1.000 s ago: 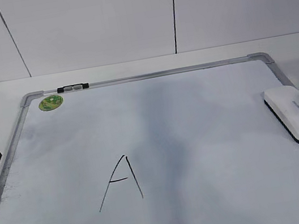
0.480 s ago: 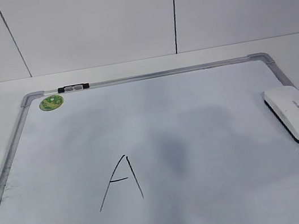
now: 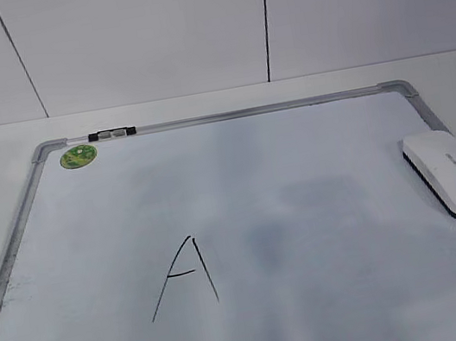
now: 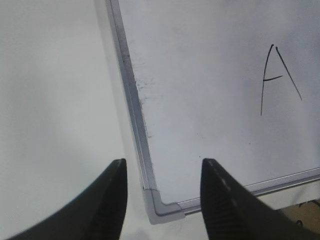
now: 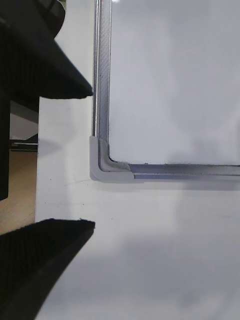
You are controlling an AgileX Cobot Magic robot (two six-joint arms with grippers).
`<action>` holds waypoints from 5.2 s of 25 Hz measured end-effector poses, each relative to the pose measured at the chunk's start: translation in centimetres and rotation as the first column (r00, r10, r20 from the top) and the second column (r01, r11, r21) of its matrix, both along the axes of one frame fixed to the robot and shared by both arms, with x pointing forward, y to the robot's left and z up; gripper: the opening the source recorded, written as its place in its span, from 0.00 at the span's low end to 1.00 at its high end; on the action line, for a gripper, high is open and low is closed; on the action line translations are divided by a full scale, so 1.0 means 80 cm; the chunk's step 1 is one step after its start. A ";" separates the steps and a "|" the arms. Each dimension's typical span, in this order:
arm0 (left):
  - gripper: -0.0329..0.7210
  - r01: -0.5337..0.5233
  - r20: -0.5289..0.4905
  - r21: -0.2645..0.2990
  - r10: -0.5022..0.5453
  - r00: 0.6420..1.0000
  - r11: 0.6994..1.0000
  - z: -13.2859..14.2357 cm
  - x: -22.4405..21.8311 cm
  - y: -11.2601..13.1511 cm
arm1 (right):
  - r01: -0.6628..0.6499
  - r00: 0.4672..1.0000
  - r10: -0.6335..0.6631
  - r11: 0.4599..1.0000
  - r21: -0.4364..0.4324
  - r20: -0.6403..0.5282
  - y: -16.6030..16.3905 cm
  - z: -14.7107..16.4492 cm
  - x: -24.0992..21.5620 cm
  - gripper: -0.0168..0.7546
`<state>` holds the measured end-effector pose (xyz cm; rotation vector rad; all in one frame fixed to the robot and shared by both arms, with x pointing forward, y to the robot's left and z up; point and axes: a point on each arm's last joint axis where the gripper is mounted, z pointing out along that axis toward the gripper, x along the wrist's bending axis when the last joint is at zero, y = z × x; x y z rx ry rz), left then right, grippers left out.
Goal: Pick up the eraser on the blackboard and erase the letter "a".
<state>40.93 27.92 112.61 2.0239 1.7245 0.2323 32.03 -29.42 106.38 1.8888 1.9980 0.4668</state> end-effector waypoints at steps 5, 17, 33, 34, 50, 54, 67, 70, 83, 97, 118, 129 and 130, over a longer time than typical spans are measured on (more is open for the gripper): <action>0.52 -0.003 0.031 0.000 0.003 1.000 1.000 -0.020 -0.057 0.000 | 0.000 1.000 0.000 1.000 0.005 0.020 0.000 0.002 -0.005 0.79; 0.52 -0.006 0.221 0.005 0.004 0.975 1.000 -0.054 -0.159 0.002 | -0.005 0.987 0.001 1.000 0.023 0.160 -0.004 0.014 -0.037 0.79; 0.52 -0.020 0.277 0.018 0.015 0.961 1.000 -0.091 -0.182 0.004 | -0.028 0.956 0.022 0.999 0.017 0.293 -0.008 -0.017 -0.077 0.79; 0.52 -0.021 0.282 0.017 0.016 0.959 1.000 -0.090 -0.181 0.004 | -0.029 0.955 0.023 0.999 0.017 0.297 -0.008 -0.018 -0.077 0.79; 0.52 -0.041 0.326 0.013 0.034 0.945 0.999 -0.096 -0.173 0.005 | -0.034 0.949 0.026 0.999 0.017 0.313 -0.008 -0.024 -0.073 0.79; 0.52 -0.046 0.335 0.020 0.037 0.941 0.999 -0.096 -0.172 0.006 | -0.034 0.949 0.026 0.999 0.017 0.313 -0.008 -0.024 -0.073 0.79; 0.51 -0.048 0.338 0.024 0.037 0.941 0.999 -0.096 -0.171 0.006 | -0.034 0.949 0.026 0.999 0.017 0.314 -0.008 -0.024 -0.073 0.79; 0.51 -0.048 0.338 0.024 0.037 0.941 0.999 -0.096 -0.171 0.006 | -0.034 0.949 0.026 0.999 0.017 0.314 -0.008 -0.024 -0.073 0.79; 0.44 -0.048 0.341 0.024 0.037 0.939 0.999 -0.096 -0.172 0.006 | -0.027 0.949 0.020 1.000 0.016 0.314 -0.008 -0.024 -0.073 0.79; 0.40 -0.066 0.546 0.010 0.049 0.836 0.998 -0.092 -0.216 0.006 | 0.079 0.856 -0.085 0.996 0.033 0.510 -0.011 -0.023 -0.113 0.79; 0.36 -0.065 0.570 0.007 0.049 0.820 0.998 -0.092 -0.222 0.006 | 0.081 0.850 -0.086 0.996 0.032 0.520 -0.011 -0.023 -0.116 0.79; 0.36 -0.065 0.570 0.007 0.049 0.820 0.998 -0.092 -0.222 0.006 | 0.081 0.850 -0.086 0.996 0.032 0.520 -0.011 -0.023 -0.116 0.79; 0.36 -0.065 0.570 0.007 0.049 0.820 0.998 -0.092 -0.222 0.006 | 0.081 0.850 -0.086 0.996 0.032 0.520 -0.011 -0.023 -0.116 0.79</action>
